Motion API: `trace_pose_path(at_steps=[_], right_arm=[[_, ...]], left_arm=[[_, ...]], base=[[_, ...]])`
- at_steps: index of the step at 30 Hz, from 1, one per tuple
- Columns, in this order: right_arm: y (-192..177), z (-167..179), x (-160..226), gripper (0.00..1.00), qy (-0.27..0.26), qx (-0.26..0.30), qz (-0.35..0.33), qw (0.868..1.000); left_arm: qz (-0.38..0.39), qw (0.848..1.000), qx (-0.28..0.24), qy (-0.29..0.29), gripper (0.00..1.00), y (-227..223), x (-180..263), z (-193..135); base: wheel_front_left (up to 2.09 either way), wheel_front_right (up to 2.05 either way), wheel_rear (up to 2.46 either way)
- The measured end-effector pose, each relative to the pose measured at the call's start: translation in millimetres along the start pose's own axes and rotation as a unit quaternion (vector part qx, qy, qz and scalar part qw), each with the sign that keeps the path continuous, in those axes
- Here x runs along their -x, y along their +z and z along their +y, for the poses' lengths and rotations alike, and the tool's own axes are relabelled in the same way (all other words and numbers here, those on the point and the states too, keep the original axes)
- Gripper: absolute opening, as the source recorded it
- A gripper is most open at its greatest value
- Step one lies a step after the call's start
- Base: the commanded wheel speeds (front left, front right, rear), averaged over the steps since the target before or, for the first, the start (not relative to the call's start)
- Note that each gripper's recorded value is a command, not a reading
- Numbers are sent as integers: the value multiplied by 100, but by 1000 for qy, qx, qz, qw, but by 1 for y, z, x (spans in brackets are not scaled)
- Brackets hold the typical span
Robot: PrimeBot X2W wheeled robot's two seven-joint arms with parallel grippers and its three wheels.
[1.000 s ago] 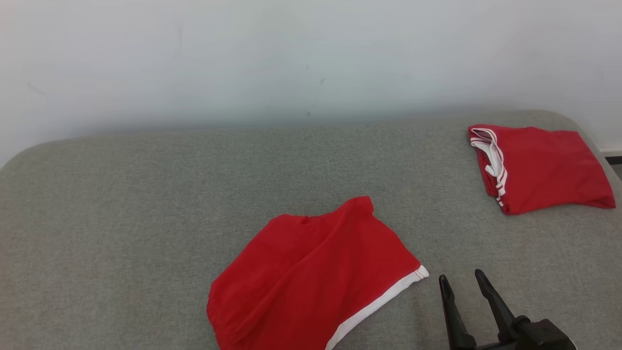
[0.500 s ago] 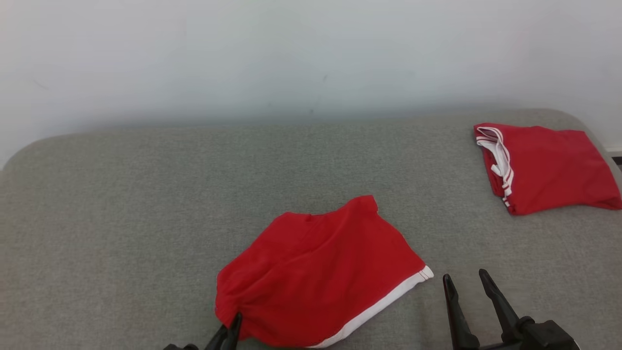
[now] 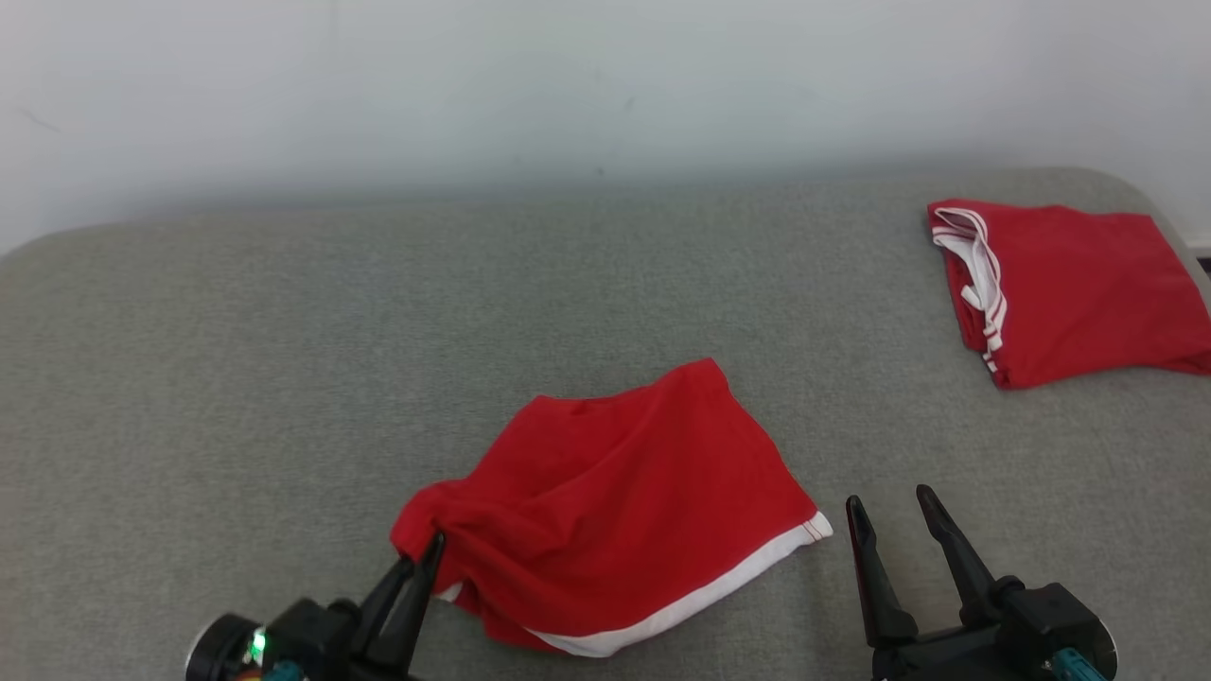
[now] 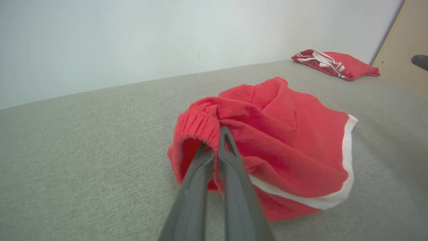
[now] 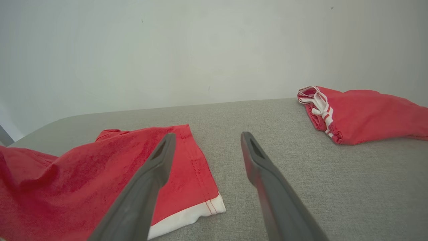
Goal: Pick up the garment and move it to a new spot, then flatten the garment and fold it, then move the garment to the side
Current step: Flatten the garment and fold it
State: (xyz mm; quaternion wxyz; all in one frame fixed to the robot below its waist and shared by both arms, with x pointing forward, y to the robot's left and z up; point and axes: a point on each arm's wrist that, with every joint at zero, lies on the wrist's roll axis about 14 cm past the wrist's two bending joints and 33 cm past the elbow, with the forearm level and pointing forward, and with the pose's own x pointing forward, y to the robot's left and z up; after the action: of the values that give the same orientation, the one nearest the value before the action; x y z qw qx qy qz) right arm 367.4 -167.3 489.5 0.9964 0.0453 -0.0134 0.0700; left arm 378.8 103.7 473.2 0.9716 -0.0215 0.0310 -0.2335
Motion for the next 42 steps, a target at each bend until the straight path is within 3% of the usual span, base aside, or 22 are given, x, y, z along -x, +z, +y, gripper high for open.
trace_pose_path(at_steps=[11, 19, 20, 21, 22, 30, 42], right_arm=[[-19, -32, 4, 100, -44, 11, 33, 998], [-30, -43, 7, 100, -61, 15, 51, 997], [-30, -43, 6, 100, -61, 15, 52, 997], [-31, -41, 6, 100, -60, 13, 52, 997], [-31, -40, 6, 100, -59, 12, 52, 997], [-26, -27, 7, 100, -43, 2, 43, 998], [-23, -4, 17, 100, -19, -16, 35, 999]], left_arm=[[28, 999, -12, -26, 0, -11, -56, 14], [48, 999, -3, 3, 0, -21, -78, 39], [49, 999, 0, 7, 5, -22, -79, 40], [51, 999, 1, 8, 59, -23, -78, 39], [52, 999, 0, 8, 100, -23, -77, 37], [35, 999, 25, 33, 100, -15, -57, 34], [40, 997, 63, 38, 100, -31, 5, -3]], base=[[0, 0, 0], [0, 0, 0], [0, 0, 0], [0, 0, 0], [0, 0, 0], [0, 0, 0], [0, 0, 0]])
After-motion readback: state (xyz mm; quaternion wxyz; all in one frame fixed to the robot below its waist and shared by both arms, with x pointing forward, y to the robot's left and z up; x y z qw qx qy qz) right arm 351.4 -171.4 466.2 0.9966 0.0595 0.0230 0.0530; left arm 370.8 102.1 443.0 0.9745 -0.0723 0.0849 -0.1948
